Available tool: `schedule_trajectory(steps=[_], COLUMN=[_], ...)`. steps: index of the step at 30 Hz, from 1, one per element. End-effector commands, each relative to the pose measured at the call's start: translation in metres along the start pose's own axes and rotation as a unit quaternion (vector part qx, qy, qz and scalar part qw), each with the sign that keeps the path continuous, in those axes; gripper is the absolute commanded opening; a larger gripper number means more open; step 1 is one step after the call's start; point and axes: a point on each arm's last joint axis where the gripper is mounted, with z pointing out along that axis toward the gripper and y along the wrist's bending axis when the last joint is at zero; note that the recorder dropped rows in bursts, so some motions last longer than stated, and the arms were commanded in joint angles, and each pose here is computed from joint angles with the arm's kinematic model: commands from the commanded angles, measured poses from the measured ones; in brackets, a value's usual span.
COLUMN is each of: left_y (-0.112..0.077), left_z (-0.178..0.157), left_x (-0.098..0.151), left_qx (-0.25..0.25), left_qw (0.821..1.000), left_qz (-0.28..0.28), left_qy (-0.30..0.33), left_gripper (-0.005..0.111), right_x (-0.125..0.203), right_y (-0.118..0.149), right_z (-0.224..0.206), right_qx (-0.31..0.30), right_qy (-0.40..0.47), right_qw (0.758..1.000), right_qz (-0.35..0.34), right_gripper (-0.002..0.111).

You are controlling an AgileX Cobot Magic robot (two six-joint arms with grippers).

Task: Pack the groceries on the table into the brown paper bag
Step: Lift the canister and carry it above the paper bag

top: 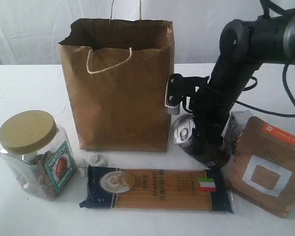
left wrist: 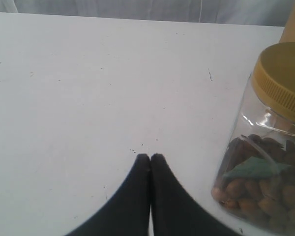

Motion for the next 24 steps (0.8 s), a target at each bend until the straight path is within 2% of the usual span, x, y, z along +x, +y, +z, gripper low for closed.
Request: schedule_trajectory(steps=[1, 6, 12, 19, 24], left_y=[0.000, 0.000, 0.000, 0.000, 0.000], left_z=[0.000, 0.000, 0.000, 0.000, 0.000], left_x=[0.001, 0.001, 0.001, 0.001, 0.001], left_qx=[0.000, 0.000, 0.000, 0.000, -0.001], left_qw=[1.000, 1.000, 1.000, 1.000, 1.000], left_qz=[0.000, 0.000, 0.000, 0.000, 0.000], left_qy=[0.002, 0.002, 0.002, 0.003, 0.004], left_gripper=[0.000, 0.000, 0.000, 0.000, 0.000], right_x=[-0.002, -0.001, 0.000, -0.023, -0.041], right_y=[0.009, 0.024, 0.046, 0.081, 0.088], right_z=[-0.035, -0.083, -0.133, -0.197, -0.230], right_qx=[0.023, 0.061, 0.085, 0.009, -0.047], right_qy=[-0.022, -0.056, -0.120, -0.321, -0.434], right_qw=[0.998, 0.993, 0.974, 0.920, 0.868], right_qz=[0.056, 0.083, 0.171, 0.226, 0.238], right_gripper=[0.000, 0.000, 0.000, 0.000, 0.000])
